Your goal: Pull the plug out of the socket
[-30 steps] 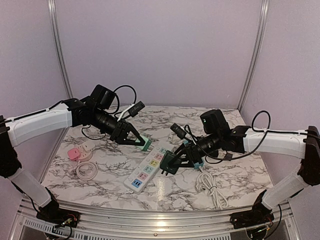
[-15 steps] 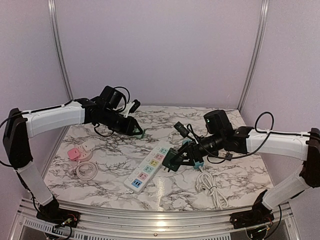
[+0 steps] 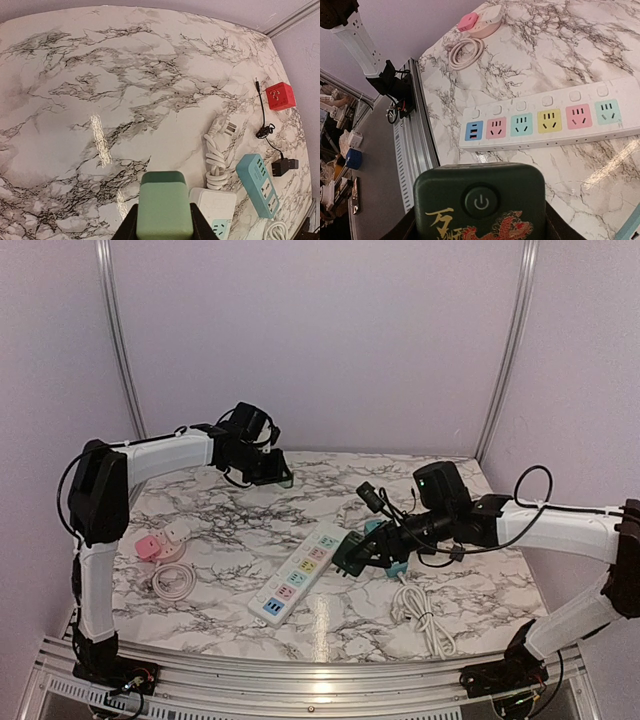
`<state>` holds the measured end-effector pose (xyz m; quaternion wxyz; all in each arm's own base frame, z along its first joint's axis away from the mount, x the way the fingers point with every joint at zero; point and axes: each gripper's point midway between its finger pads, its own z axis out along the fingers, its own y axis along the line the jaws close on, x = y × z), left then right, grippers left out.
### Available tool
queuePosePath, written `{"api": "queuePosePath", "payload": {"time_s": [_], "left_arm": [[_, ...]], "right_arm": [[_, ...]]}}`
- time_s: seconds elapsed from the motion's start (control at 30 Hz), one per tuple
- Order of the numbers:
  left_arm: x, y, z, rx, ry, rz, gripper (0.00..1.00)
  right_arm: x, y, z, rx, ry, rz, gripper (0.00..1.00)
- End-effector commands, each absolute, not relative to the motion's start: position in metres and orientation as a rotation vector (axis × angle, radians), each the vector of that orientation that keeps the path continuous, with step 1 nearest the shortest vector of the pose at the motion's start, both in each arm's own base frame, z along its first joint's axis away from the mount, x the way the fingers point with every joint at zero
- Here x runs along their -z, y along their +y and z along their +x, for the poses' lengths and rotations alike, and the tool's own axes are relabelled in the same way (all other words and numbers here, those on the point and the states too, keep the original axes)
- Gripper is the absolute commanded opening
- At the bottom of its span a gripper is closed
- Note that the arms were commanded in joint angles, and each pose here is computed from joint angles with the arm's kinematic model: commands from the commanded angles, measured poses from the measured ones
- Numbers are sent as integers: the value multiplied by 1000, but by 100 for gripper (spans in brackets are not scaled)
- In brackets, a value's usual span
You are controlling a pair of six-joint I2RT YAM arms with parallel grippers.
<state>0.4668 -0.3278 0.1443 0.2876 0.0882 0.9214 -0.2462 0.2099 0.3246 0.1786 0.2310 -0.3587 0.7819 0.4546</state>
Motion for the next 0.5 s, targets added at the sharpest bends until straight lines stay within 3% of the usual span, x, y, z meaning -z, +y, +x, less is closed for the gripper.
{"api": "queuePosePath", "payload": {"time_s": [0.0, 0.47], "left_arm": [[-130, -345, 487, 844, 2496, 170, 0], [-68, -358, 496, 998, 2638, 63, 5]], "right_arm": [[-189, 318, 217, -1204, 2135, -939, 21], [-185, 257, 285, -971, 2263, -507, 21]]}}
